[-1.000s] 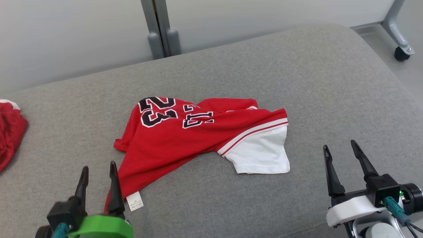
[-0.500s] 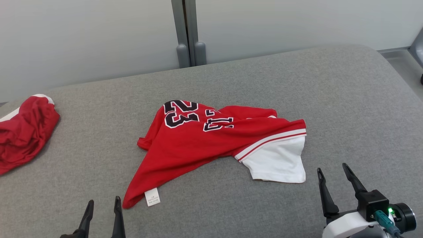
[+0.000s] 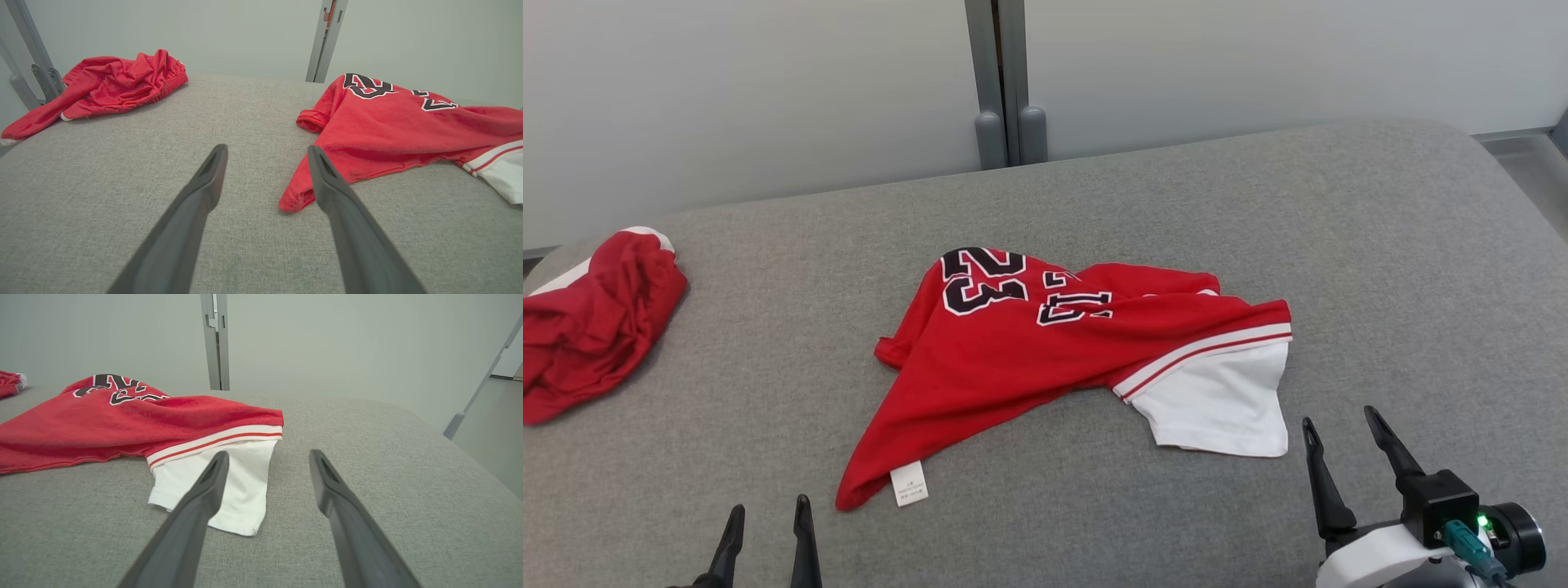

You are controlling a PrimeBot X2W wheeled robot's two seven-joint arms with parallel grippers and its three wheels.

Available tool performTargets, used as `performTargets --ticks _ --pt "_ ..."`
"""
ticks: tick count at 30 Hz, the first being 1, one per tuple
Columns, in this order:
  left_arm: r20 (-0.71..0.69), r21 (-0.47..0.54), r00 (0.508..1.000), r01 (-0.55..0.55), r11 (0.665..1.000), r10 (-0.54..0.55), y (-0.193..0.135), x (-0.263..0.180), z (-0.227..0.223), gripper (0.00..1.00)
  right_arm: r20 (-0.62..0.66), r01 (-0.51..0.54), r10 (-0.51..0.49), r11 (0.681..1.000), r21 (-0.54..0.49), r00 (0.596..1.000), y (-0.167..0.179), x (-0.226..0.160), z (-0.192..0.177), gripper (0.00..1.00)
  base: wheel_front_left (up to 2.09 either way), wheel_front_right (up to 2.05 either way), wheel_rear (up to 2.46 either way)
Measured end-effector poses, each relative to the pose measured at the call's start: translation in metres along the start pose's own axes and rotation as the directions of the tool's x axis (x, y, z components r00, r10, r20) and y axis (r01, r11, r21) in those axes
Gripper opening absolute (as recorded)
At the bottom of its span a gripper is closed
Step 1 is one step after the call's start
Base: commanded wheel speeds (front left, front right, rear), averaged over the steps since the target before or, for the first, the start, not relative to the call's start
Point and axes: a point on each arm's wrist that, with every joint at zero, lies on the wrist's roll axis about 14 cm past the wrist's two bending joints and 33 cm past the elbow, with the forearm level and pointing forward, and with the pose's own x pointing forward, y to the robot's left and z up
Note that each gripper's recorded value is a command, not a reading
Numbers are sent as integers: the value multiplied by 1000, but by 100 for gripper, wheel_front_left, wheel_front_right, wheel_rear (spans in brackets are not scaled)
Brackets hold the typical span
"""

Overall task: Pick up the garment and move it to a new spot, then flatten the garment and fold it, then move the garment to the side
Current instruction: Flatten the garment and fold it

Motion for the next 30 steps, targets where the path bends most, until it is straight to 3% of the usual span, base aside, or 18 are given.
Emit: performTargets --ticks 7,12,15,20,27,30 --pt "-62 0 998 23 1000 -23 -8 0 -19 100 37 23 -23 1000 6 999 -8 12 12 100 0 0 0" --pt "-218 19 974 69 997 -63 -21 7 -48 100 -127 16 -21 999 -41 992 -19 24 -16 100 0 0 0" --pt "-316 38 944 112 993 -94 -29 15 -57 100 -281 -25 8 998 -56 960 -15 36 -34 100 0 0 0" --pt "-391 42 912 152 988 -124 -39 26 -59 100 -506 -122 72 990 -66 860 -1 39 -66 100 0 0 0" --pt "-419 30 896 177 984 -149 -46 35 -63 100 -596 -171 122 985 -26 794 17 43 -86 100 0 0 0" --pt "-419 29 896 177 984 -149 -47 40 -64 100 -605 -190 142 982 -16 784 24 47 -90 100 0 0 0"
